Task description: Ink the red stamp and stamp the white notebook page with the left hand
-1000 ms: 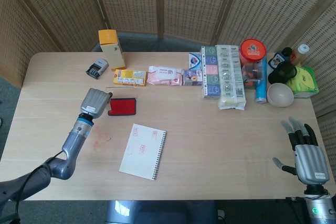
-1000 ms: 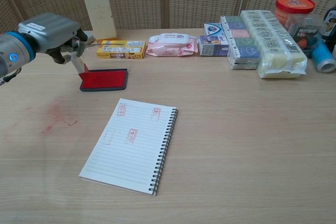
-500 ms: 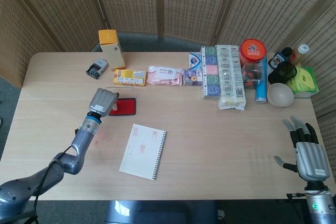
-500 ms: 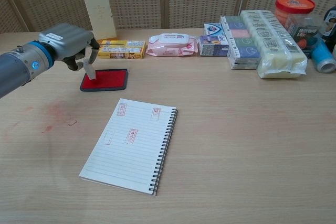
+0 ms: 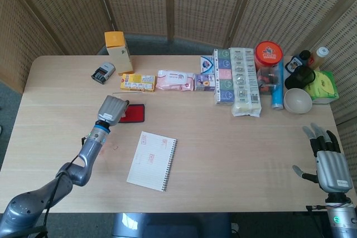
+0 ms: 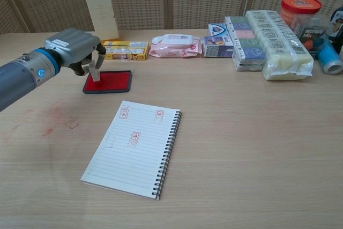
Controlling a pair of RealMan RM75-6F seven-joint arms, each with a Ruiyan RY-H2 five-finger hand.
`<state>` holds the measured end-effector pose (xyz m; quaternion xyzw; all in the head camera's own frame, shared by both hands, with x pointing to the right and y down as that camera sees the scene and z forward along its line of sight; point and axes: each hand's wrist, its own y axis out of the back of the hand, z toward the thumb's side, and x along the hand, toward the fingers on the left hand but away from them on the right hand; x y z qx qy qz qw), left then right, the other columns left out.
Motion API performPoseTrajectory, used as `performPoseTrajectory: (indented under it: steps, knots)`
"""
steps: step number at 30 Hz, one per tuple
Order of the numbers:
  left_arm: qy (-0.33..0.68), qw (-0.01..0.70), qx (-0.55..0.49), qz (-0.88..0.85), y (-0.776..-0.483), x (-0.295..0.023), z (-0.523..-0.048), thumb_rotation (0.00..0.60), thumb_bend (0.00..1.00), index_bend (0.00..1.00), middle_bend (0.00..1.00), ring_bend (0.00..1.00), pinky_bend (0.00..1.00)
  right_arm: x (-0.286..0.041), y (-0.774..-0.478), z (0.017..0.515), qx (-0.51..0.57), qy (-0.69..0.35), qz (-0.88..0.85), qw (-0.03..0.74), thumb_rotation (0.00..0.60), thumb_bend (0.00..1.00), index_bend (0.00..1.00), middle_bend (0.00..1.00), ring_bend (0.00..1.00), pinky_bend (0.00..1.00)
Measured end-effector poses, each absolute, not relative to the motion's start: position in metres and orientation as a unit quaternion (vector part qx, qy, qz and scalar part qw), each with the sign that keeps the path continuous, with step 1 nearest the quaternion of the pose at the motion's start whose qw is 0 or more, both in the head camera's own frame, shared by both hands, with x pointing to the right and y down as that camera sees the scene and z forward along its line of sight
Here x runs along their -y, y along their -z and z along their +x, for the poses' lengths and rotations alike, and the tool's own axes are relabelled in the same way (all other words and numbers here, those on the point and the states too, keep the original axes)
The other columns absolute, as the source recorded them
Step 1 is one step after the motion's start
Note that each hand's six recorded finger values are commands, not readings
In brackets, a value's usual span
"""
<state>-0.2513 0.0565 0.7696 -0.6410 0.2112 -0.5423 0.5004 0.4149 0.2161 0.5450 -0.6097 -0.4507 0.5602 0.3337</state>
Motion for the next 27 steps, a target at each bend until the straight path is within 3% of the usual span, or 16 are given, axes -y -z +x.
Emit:
performPoseTrajectory:
  steps: [16, 27]
  knots:
    - [0.477, 0.526, -0.243, -0.660, -0.708, -0.059, -0.242, 0.600, 0.40, 0.65, 1.00, 1.00, 1.00, -0.218, -0.544, 0.411, 0.447, -0.556, -0.616, 0.333, 0.600, 0.08, 0.00, 0.00, 0.02, 0.00]
    - [0.437, 0.531, -0.190, -0.700, -0.689, -0.118, -0.225, 0.600, 0.39, 0.65, 1.00, 1.00, 1.00, -0.219, -0.543, 0.412, 0.448, -0.555, -0.617, 0.333, 0.600, 0.08, 0.00, 0.00, 0.02, 0.00]
